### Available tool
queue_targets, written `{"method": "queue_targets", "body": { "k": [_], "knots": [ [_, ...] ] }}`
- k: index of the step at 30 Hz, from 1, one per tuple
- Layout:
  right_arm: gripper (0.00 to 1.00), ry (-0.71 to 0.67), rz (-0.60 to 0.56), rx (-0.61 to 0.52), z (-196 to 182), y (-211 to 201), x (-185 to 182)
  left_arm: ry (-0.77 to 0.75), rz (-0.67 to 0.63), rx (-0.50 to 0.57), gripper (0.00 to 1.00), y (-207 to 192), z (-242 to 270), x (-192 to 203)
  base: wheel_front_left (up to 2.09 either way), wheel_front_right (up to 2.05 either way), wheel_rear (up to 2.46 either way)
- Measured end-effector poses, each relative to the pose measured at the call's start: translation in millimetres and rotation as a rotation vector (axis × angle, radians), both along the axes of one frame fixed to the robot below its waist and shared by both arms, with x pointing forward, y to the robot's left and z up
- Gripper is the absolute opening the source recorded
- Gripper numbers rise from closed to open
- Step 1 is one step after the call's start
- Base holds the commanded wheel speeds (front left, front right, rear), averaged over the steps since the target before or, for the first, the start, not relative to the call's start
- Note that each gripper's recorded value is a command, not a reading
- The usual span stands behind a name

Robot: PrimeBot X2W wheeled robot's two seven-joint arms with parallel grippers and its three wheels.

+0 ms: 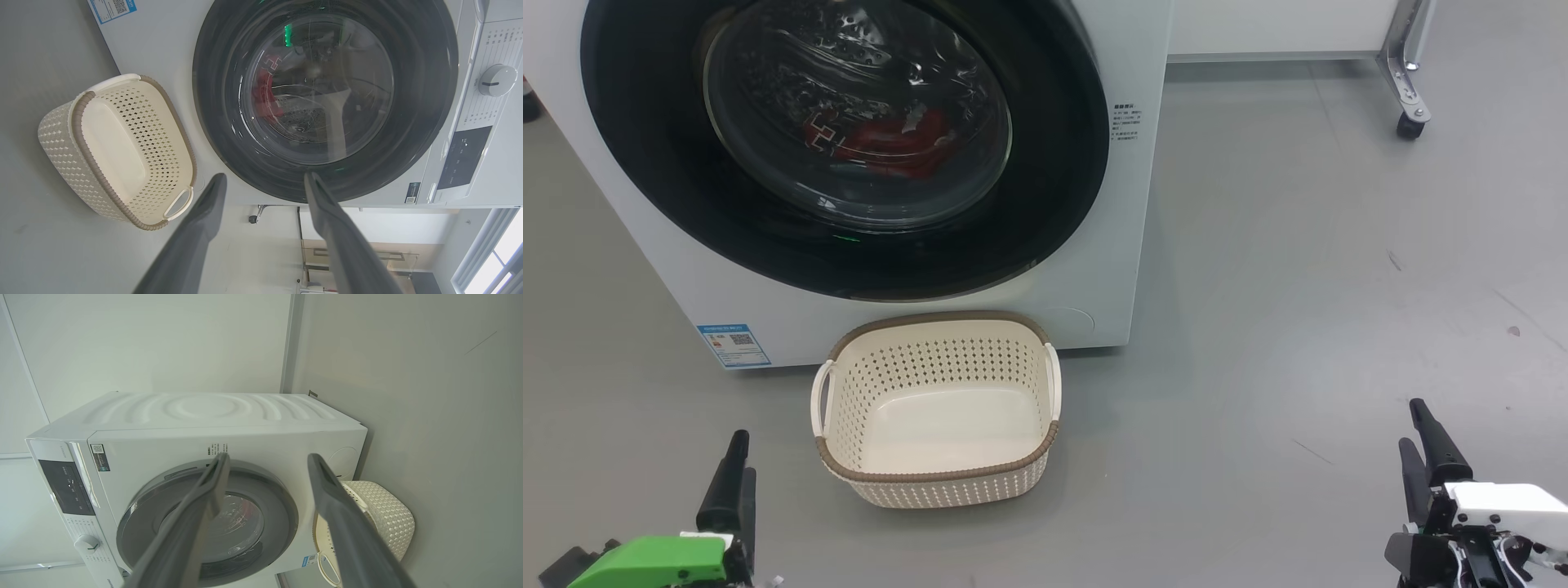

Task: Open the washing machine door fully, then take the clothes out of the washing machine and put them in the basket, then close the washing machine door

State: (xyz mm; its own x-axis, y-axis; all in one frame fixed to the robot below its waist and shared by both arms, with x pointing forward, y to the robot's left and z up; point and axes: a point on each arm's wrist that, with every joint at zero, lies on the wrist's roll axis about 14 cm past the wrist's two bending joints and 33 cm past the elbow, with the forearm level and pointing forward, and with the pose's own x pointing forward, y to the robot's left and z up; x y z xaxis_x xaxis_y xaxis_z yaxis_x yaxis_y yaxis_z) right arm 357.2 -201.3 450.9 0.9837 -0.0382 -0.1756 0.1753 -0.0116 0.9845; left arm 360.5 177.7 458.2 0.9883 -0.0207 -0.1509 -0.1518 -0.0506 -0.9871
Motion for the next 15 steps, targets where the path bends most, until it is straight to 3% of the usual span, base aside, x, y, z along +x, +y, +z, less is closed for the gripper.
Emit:
{"method": "queue_targets", "body": {
  "k": [15],
  "knots": [
    [1.00,-0.011,0.013,-0.150,7.0,-6.9,4.2,-0.030,-0.023,0.165,1.00,-1.6,9.5,2.7,0.00,0.00,0.00]
  ]
}}
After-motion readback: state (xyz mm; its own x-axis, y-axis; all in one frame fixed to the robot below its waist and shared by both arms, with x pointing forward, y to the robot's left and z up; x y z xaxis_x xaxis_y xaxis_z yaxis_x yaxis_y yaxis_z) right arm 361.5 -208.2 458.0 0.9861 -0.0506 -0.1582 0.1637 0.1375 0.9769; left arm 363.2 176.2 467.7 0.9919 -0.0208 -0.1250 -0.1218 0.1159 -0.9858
